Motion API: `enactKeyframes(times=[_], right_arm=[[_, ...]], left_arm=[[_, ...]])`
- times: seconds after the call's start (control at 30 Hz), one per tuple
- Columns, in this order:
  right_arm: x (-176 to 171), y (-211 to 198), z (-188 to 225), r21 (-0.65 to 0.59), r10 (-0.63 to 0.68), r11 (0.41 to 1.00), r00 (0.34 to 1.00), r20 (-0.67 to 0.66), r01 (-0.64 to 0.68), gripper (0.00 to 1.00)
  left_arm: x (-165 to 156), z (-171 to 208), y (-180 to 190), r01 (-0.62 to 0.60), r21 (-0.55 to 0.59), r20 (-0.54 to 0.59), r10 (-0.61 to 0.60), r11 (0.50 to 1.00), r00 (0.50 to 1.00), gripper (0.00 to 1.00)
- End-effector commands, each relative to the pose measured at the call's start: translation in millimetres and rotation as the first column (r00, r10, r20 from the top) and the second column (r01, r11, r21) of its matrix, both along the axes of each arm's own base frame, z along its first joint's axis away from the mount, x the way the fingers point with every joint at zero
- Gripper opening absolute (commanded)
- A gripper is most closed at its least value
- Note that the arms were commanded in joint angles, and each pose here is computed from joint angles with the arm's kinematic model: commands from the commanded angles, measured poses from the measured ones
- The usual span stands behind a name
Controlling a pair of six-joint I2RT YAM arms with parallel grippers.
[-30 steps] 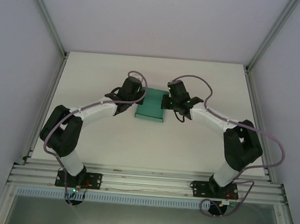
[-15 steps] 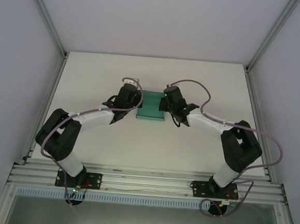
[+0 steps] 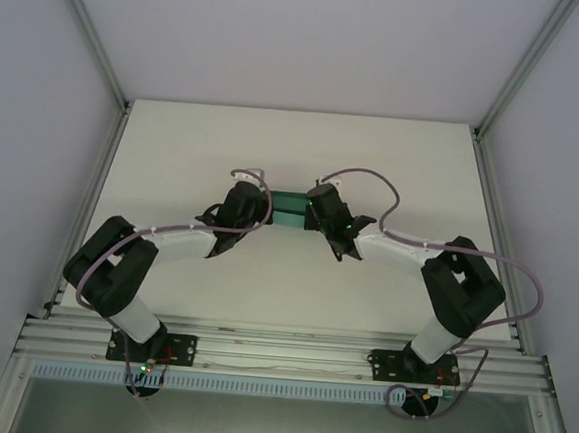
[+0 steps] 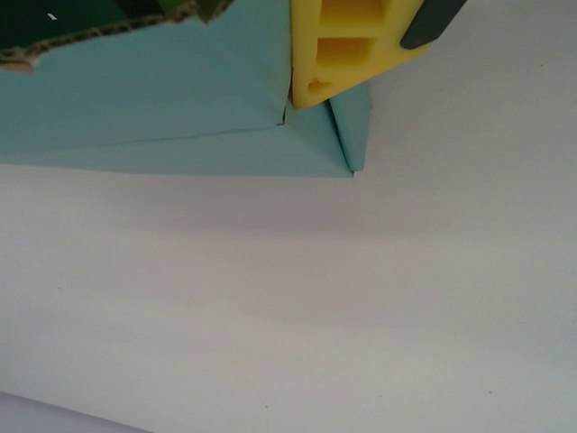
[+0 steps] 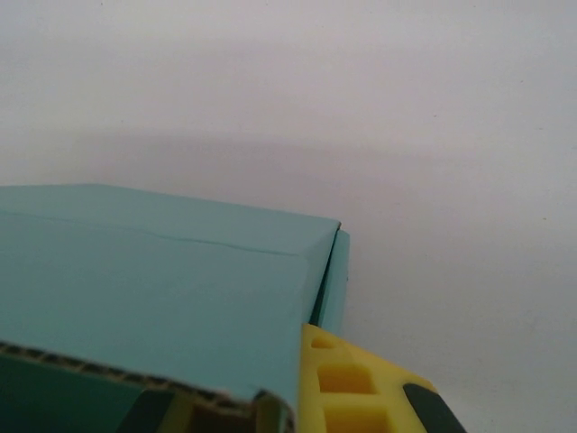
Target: Assemble paper box
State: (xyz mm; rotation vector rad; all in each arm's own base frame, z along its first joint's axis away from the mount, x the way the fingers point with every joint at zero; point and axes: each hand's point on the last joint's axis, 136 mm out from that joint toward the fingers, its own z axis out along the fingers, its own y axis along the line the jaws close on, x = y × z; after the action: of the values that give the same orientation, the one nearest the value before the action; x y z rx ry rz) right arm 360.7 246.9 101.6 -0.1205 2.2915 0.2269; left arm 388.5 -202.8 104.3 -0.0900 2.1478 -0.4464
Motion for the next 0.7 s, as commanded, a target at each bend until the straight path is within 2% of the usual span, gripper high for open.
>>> enactKeyframes(times=[0.0, 0.03, 0.07, 0.1, 0.17, 0.3, 0.43, 0.47, 0.57, 0.63, 0.67], right_arm=[[-29, -5, -36, -0.085, 0.046, 0.995, 0.993, -0.113, -0.056, 0.0], [-30, -7, -36, -0.1, 0.043, 0.994, 0.993, -0.113, -0.055, 0.0], [-30, -10, -37, -0.111, 0.039, 0.993, 0.993, -0.113, -0.051, 0.0], [-30, -11, -37, -0.124, 0.035, 0.991, 0.993, -0.108, -0.049, 0.0], [-33, -13, -37, -0.143, 0.038, 0.988, 0.994, -0.104, -0.053, 0.0], [-34, -16, -38, -0.169, 0.047, 0.984, 0.994, -0.095, -0.063, 0.0], [-36, -20, -41, -0.222, 0.055, 0.972, 0.994, -0.091, -0.074, 0.0], [-37, -21, -41, -0.238, 0.056, 0.968, 0.995, -0.087, -0.075, 0.0], [-37, -21, -39, -0.255, 0.068, 0.963, 0.995, -0.067, -0.083, 0.0], [-37, -17, -38, -0.252, 0.088, 0.963, 0.995, -0.052, -0.098, 0.0], [-38, -15, -38, -0.252, 0.106, 0.961, 0.993, -0.052, -0.116, 0.0]], left_arm=[[-44, -51, -9, 0.093, 0.03, -0.2, -0.085, 0.995, 0.976, 0.0], [-44, -48, -8, 0.089, 0.03, -0.198, -0.082, 0.996, 0.977, 0.0], [-45, -43, -8, 0.096, 0.029, -0.193, -0.089, 0.995, 0.977, 0.07], [-46, -37, -8, 0.101, 0.03, -0.186, -0.093, 0.994, 0.978, 0.17], [-46, -23, -5, 0.093, 0.037, -0.17, -0.085, 0.995, 0.982, 0.28], [-47, 14, -2, 0.09, 0.03, -0.127, -0.086, 0.995, 0.988, 0.66], [-52, 36, 2, 0.101, 0.052, -0.133, -0.093, 0.994, 0.987, 0.96], [-51, 41, 8, 0.067, 0.064, -0.137, -0.057, 0.996, 0.989, 1.0], [-44, 52, 34, -0.069, 0.097, -0.147, 0.082, 0.993, 0.986, 1.0], [-34, 54, 46, -0.113, 0.07, -0.176, 0.124, 0.991, 0.977, 1.0], [-26, 51, 50, -0.142, 0.018, -0.206, 0.142, 0.99, 0.968, 1.0]])
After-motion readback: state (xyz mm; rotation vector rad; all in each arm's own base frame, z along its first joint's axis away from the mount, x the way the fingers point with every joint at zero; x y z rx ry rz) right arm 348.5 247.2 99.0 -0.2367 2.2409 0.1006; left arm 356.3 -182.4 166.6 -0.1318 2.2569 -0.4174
